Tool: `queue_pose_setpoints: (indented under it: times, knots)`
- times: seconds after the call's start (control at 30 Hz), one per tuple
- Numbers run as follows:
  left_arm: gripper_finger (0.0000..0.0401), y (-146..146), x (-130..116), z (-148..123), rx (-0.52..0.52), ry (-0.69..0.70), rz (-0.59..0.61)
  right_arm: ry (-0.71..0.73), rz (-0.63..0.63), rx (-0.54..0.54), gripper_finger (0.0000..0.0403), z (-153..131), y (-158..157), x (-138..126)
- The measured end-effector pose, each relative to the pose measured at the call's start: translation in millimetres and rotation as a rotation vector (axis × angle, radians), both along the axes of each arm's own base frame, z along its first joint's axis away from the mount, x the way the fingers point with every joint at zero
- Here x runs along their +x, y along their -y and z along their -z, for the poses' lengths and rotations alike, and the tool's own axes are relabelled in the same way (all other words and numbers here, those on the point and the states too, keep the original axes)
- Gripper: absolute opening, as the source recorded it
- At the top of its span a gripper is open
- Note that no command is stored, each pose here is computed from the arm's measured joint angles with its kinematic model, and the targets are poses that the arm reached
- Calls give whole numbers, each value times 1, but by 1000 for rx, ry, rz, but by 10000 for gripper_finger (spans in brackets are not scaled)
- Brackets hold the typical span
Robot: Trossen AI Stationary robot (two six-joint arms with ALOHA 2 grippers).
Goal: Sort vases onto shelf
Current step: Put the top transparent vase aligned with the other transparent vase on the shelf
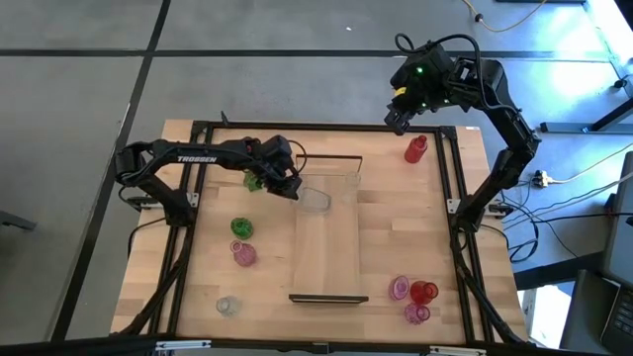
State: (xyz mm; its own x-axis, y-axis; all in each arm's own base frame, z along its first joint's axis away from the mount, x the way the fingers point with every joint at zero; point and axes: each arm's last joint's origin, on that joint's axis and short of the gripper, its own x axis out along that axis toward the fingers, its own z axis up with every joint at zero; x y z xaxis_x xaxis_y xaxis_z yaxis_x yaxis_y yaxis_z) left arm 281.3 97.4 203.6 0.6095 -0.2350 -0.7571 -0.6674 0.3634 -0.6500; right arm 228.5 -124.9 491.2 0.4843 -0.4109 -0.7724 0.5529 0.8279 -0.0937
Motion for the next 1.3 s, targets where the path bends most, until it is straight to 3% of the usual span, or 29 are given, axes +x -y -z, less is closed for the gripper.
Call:
queue_pose_setpoints:
  times: [0.13,0.47,0.9,1.07,1.23,1.3]
  knots:
    - [115,0,2,-1,5,24,8,-1,-1,0,76,0,0,0]
    - [14,-1,4,-3,13,59,28,-2,-3,-2,76,0,0,0]
    - [6,9,1,-26,70,164,61,-4,-1,-5,76,0,0,0]
    - [5,18,-10,-47,172,153,79,-5,1,-8,76,0,0,0]
    - [5,27,-10,-87,401,44,224,-6,0,-9,76,0,0,0]
    - [5,28,-2,-108,511,59,268,-12,-12,-16,76,0,0,0]
